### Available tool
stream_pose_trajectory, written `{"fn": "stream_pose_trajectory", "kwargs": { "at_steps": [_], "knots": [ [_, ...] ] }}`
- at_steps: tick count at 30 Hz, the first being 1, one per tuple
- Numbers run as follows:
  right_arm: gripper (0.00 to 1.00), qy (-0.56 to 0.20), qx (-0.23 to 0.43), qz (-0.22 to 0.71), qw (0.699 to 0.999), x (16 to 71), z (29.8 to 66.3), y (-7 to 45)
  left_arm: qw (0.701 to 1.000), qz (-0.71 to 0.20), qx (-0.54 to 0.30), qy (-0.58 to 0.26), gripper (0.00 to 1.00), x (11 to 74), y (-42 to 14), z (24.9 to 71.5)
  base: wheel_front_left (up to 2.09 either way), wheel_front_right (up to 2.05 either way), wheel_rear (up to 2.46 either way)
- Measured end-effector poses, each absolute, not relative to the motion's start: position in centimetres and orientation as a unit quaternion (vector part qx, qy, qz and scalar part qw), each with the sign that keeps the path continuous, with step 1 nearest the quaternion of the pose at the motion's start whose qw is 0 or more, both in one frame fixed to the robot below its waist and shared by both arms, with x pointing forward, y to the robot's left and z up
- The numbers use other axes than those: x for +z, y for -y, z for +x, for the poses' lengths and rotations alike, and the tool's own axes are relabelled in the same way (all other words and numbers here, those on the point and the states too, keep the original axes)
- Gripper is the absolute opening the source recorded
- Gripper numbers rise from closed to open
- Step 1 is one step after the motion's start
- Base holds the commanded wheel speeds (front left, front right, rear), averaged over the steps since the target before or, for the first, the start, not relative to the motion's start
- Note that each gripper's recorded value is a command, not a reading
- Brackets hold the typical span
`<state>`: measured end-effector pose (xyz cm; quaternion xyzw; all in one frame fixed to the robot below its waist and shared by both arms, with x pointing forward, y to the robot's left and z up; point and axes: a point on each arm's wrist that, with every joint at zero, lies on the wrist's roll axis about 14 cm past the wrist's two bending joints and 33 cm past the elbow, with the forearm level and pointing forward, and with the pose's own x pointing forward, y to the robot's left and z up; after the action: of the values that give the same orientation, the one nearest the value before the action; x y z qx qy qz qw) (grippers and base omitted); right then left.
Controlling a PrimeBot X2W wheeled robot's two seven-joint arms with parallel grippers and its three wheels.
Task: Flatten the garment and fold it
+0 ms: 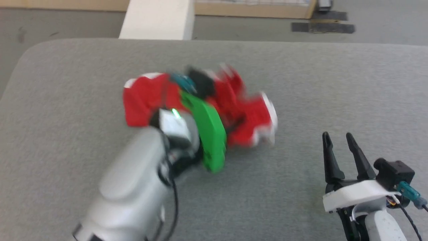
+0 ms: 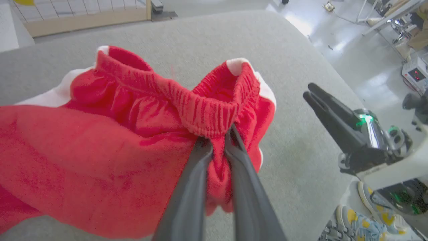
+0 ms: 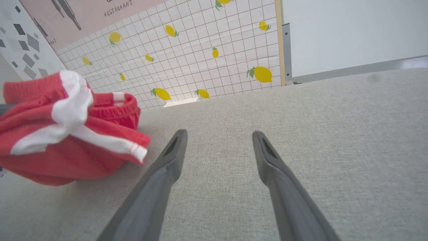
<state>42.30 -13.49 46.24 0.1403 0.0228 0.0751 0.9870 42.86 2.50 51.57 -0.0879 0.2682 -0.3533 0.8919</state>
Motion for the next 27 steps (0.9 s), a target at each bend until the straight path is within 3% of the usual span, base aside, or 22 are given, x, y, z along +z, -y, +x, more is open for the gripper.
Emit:
{"fn": "stream_pose_trajectory", "kwargs": {
  "at_steps": [7,8,9,10,15,19,23,27],
  "knots": [
    [1.00,-0.004,0.023,0.139,0.990,47.4,40.4,17.3,0.788,-0.085,-0.436,-0.426,0.00,43.4,3.3,32.9,0.00,0.00,0.00],
    [1.00,-0.004,0.016,0.139,0.990,47.4,40.1,17.8,0.782,-0.090,-0.439,-0.433,0.35,43.0,3.7,32.3,0.00,0.00,0.00],
    [1.00,-0.004,0.010,0.138,0.990,47.3,39.7,18.3,0.778,-0.099,-0.441,-0.436,0.93,42.9,4.0,31.9,0.00,0.00,0.00],
    [1.00,-0.004,0.002,0.137,0.991,47.3,39.3,18.8,0.785,-0.114,-0.437,-0.425,1.00,43.4,4.3,32.3,0.00,0.00,0.00],
    [1.00,0.001,-0.016,0.135,0.991,47.6,38.2,20.0,0.845,-0.194,-0.395,-0.303,1.00,49.2,3.5,37.4,0.00,0.00,0.00],
    [1.00,0.006,-0.006,0.137,0.991,48.0,37.9,19.4,0.909,-0.233,-0.307,-0.155,1.00,54.6,-1.8,42.1,0.00,0.00,0.00],
    [1.00,0.015,0.006,0.138,0.990,48.7,37.9,18.7,0.967,-0.181,-0.181,0.014,1.00,58.6,-10.3,44.4,0.00,0.00,0.00],
    [1.00,0.006,0.017,0.138,0.990,48.3,37.5,17.9,0.986,-0.118,-0.070,0.097,1.00,58.5,-16.9,42.7,0.00,0.00,0.00]
  ]
}}
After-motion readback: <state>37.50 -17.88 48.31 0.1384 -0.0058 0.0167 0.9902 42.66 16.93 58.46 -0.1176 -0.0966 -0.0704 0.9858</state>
